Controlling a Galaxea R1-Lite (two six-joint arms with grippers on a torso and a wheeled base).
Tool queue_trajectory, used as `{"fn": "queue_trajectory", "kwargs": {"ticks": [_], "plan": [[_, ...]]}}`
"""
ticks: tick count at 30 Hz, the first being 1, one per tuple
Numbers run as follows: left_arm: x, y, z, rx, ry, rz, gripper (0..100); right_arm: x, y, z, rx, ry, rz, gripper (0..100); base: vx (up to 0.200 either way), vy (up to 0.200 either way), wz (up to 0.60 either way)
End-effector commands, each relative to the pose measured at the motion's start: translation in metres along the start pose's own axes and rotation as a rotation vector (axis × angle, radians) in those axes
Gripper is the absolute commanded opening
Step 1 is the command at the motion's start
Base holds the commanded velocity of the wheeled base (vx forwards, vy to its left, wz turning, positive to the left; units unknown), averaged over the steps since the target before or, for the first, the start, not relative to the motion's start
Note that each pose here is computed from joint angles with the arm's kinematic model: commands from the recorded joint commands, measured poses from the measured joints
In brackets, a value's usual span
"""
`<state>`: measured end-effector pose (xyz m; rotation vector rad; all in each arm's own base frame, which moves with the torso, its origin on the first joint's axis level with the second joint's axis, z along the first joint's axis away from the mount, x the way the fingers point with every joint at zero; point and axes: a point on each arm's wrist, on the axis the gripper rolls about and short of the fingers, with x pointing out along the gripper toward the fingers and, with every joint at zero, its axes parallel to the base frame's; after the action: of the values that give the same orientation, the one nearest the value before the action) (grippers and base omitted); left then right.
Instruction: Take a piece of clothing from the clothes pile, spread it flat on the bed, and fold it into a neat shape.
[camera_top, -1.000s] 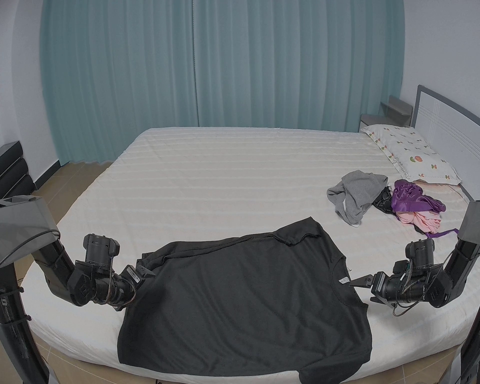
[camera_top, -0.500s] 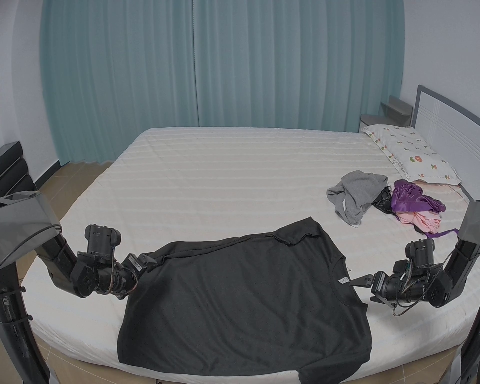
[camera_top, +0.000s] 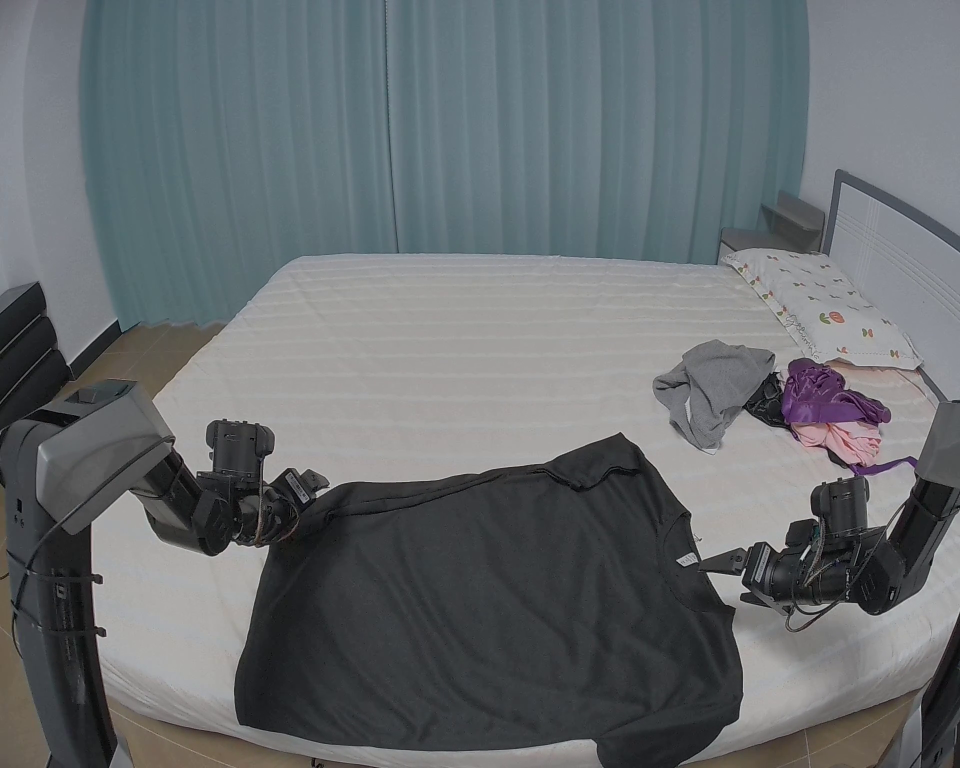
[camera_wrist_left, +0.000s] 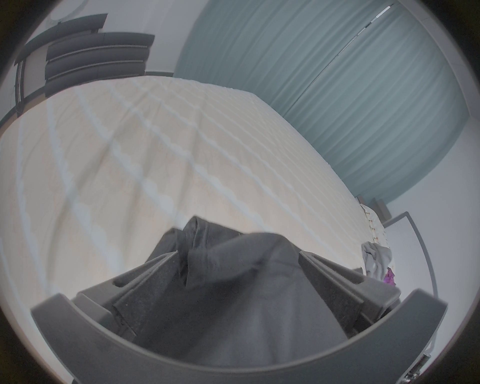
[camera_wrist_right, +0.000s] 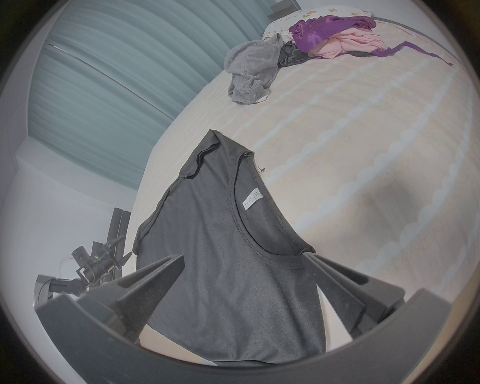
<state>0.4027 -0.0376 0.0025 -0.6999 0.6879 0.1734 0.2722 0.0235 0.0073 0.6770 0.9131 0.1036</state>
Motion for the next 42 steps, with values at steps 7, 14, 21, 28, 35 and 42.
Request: {"fn": "queue_trajectory", "kwargs": {"ticks": [7,14,21,28,35,42], "plan": [[0.042,0.007,0.002,-0.003,-0.036,0.025,100,0.001,0.000,0.000,-0.001,0.000,-0.001,100,0.000,0.000,0.00],[0.038,0.006,0.003,-0.050,-0.042,0.021,0,0.003,-0.002,-0.001,0.002,0.006,-0.005,100,0.000,0.000,0.00],[0.026,0.000,0.028,-0.140,-0.123,-0.027,0,0.003,-0.002,-0.001,0.002,0.008,-0.006,100,0.000,0.000,0.00],[0.030,0.006,0.044,-0.194,-0.190,-0.063,0,0.003,0.000,-0.001,-0.003,0.008,-0.003,100,0.000,0.000,0.00],[0.032,0.009,0.062,-0.322,-0.228,-0.098,0,0.006,0.012,0.006,-0.026,-0.072,0.073,100,0.000,0.000,0.00],[0.048,0.011,0.062,-0.337,-0.228,-0.107,0,0.050,0.034,0.026,-0.033,-0.144,0.119,100,0.000,0.000,0.00]]}}
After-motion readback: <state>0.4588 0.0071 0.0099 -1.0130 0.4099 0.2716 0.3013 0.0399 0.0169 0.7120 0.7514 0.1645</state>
